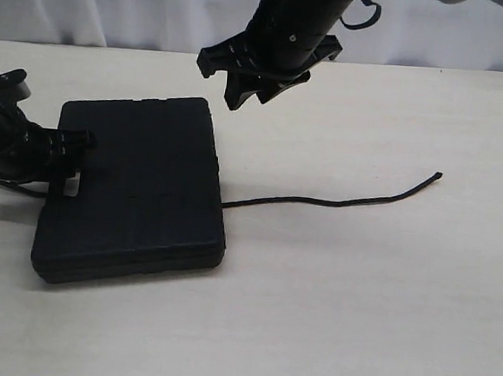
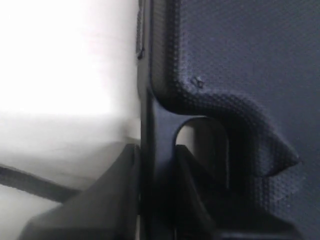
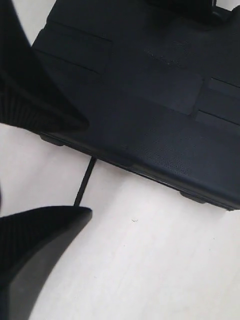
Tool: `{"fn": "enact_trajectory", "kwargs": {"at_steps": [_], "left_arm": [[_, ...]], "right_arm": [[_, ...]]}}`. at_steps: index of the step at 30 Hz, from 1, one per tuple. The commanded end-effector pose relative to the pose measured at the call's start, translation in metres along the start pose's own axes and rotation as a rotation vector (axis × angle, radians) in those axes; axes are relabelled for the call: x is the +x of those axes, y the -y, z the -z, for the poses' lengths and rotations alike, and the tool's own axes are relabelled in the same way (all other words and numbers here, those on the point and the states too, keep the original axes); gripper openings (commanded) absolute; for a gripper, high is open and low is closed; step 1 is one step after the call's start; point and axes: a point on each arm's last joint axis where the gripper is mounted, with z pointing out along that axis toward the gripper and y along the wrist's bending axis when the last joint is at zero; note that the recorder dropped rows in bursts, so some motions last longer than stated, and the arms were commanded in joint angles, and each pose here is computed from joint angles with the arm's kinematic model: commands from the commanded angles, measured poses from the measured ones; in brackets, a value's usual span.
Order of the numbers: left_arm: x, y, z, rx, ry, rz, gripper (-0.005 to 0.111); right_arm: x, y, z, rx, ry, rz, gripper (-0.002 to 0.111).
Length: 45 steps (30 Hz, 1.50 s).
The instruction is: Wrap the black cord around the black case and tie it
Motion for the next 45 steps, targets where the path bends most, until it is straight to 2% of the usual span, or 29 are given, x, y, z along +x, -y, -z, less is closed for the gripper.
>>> {"fn": "enact_trajectory", "kwargs": {"at_steps": [1, 5, 12, 18, 25, 28, 30, 33, 40, 45], "left_arm": [[-0.005, 0.009, 0.002, 0.058, -0.031, -0.045, 0.0], [-0.016, 0.024, 0.014, 0.149, -0.042, -0.069, 0.0], [-0.036, 0.043, 0.046, 0.247, 0.041, -0.055, 0.0], [-0.04, 0.057, 0.067, 0.355, 0.07, -0.066, 0.0], [-0.039, 0.065, 0.072, 0.446, 0.059, -0.038, 0.0], [-0.039, 0.073, 0.076, 0.549, 0.058, -0.04, 0.0], [-0.04, 0.076, 0.078, 0.594, 0.066, -0.035, 0.0], [-0.036, 0.085, 0.077, 0.602, 0.06, -0.046, 0.0], [-0.02, 0.127, 0.079, 0.717, 0.075, -0.088, 0.0], [-0.006, 0.161, 0.086, 0.791, 0.052, -0.169, 0.0]], "right_arm": [[-0.002, 0.002, 0.001, 0.009, 0.013, 0.007, 0.045], [-0.002, 0.003, 0.001, 0.016, 0.013, 0.01, 0.045], [0.0, 0.004, 0.001, 0.018, -0.008, 0.026, 0.045], [0.002, 0.022, 0.0, 0.006, -0.038, -0.022, 0.043], [0.026, 0.045, -0.027, -0.226, -0.078, -0.062, 0.016], [0.036, 0.055, -0.044, -0.202, -0.056, -0.082, 0.004], [0.042, 0.061, -0.055, -0.166, -0.037, -0.098, 0.004], [0.049, 0.064, -0.067, -0.148, -0.004, -0.124, 0.004], [0.06, 0.067, -0.08, -0.129, 0.005, -0.151, 0.004], [0.065, 0.068, -0.084, -0.121, 0.002, -0.145, 0.004]]}}
